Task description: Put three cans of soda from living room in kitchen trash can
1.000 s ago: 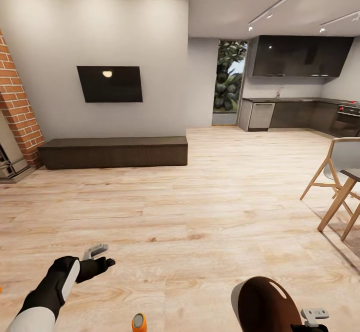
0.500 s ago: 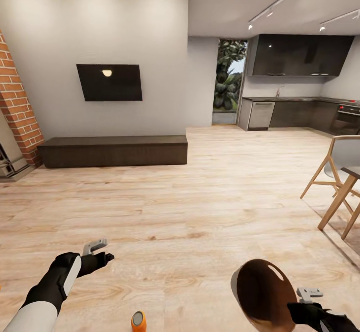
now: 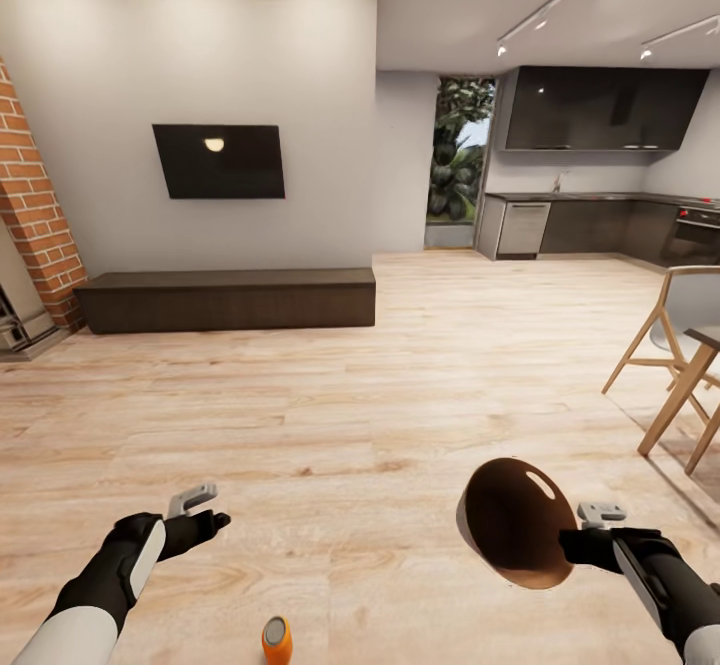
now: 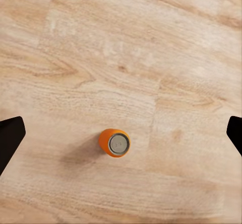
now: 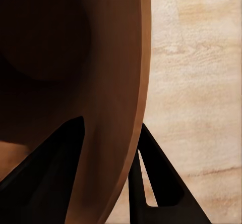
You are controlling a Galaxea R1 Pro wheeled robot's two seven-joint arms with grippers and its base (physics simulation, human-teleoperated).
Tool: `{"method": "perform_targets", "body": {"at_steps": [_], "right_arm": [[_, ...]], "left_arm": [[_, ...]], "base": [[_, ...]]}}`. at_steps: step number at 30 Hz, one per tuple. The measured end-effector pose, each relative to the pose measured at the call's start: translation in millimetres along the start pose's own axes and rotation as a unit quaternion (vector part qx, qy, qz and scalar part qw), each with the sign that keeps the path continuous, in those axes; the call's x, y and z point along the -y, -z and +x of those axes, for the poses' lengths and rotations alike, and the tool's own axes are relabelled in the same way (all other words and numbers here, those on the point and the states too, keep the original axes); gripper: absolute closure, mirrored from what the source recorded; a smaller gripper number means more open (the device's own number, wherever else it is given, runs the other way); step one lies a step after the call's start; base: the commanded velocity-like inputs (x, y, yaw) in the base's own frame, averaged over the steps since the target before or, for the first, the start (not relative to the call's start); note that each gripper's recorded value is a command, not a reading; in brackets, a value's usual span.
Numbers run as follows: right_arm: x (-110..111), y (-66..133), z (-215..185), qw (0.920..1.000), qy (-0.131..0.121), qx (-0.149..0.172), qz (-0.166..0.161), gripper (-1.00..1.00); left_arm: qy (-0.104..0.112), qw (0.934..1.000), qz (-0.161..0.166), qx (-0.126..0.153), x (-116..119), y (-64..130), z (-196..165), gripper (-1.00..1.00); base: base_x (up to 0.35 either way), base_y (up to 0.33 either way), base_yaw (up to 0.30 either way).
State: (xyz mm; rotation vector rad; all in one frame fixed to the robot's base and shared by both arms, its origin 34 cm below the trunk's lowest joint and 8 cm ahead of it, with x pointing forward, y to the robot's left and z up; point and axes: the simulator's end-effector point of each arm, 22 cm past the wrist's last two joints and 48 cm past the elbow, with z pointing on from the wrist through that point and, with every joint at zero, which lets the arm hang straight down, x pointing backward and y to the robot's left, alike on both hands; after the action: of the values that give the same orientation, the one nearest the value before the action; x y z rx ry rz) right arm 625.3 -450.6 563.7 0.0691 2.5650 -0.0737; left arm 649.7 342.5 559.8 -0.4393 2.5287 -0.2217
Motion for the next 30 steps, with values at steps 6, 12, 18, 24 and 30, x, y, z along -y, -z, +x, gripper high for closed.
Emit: {"method": "perform_targets", "body": {"at_steps": [6,12,18,24,30], "right_arm": [[-0.3,-1.9,-16.8,1.0,-0.003,0.006,0.001,1.0],[0.5,-6.3,-32.6,0.9998,-0.002,0.019,0.004,1.0],[1.2,-9.9,-33.0,0.9999,-0.014,-0.006,0.006,1.0],[-1.4,-12.0,-47.1,0.9997,-0.024,-0.007,0.004,1.0],[-12.3,-16.0,-57.7,0.9994,-0.032,-0.005,-0.007,1.0]], "left_arm": [[-0.005,1.0,0.002,0.001,1.1,-10.0,8.1,-1.0],[-0.007,1.0,0.002,-0.001,-1.0,-20.5,18.6,-1.0],[-0.016,0.9998,0.005,-0.006,3.4,-34.2,34.7,-1.0],[-0.021,0.9997,0.008,-0.009,4.7,-45.3,47.0,-1.0],[-0.027,0.9995,0.009,-0.012,4.1,-56.1,59.1,-1.0]], "base": [[0.0,0.0,0.0],[0.0,0.0,0.0],[0.0,0.0,0.0],[0.0,0.0,0.0],[0.0,0.0,0.0]]}}
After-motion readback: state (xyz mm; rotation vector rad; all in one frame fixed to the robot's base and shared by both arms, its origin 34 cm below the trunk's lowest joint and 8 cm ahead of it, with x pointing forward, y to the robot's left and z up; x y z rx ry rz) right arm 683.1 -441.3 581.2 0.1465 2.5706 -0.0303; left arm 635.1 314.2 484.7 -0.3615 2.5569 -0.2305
